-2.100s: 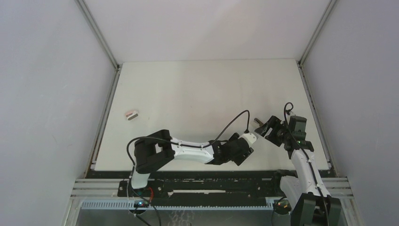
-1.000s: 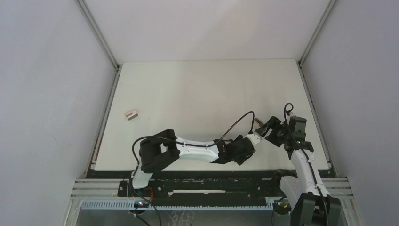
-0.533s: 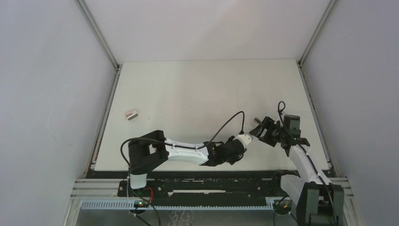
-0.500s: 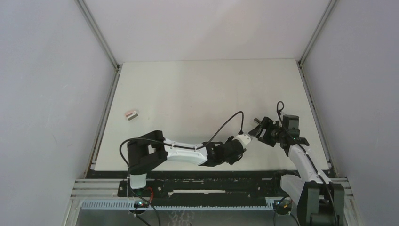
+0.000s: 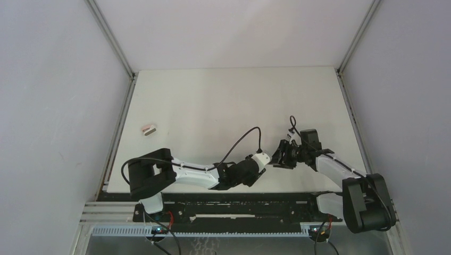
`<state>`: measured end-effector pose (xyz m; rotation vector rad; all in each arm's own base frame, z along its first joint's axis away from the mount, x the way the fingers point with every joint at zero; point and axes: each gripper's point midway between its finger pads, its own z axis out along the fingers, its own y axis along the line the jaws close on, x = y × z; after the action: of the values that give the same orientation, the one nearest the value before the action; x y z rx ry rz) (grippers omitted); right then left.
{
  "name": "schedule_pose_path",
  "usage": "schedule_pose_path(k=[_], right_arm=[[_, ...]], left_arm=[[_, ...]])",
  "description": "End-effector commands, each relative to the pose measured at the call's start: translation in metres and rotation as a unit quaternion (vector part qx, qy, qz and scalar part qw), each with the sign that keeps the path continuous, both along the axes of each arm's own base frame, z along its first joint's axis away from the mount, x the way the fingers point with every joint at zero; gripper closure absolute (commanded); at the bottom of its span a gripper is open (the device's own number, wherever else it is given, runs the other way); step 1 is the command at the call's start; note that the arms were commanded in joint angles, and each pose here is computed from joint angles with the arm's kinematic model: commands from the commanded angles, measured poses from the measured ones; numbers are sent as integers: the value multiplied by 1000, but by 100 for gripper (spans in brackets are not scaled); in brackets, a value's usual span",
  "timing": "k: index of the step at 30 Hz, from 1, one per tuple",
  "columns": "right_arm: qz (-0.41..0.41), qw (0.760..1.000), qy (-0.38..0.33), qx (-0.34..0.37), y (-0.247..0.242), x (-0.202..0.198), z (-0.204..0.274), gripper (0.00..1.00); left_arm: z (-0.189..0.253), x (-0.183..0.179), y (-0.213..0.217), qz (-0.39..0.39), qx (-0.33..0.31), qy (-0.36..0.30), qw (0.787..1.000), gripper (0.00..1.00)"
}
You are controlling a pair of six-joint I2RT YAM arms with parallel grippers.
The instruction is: Load the staples into the stapler
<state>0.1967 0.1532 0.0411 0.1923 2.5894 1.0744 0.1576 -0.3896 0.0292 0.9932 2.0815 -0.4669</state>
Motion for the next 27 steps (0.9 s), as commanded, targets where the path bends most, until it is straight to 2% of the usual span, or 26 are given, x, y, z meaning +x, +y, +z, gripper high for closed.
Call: schedule_pose_path(k=[1, 10, 27], right_arm=[[48, 999, -12, 22, 13, -3, 2, 55], [66, 997, 6, 44, 25, -6, -3, 62], [68, 997, 13, 38, 25, -7, -9, 77]], left_arm=[[13, 1, -9, -20, -28, -19, 999, 55], [12, 1, -6, -24, -24, -24, 999, 55], [13, 0, -10, -27, -33, -19, 999, 55]])
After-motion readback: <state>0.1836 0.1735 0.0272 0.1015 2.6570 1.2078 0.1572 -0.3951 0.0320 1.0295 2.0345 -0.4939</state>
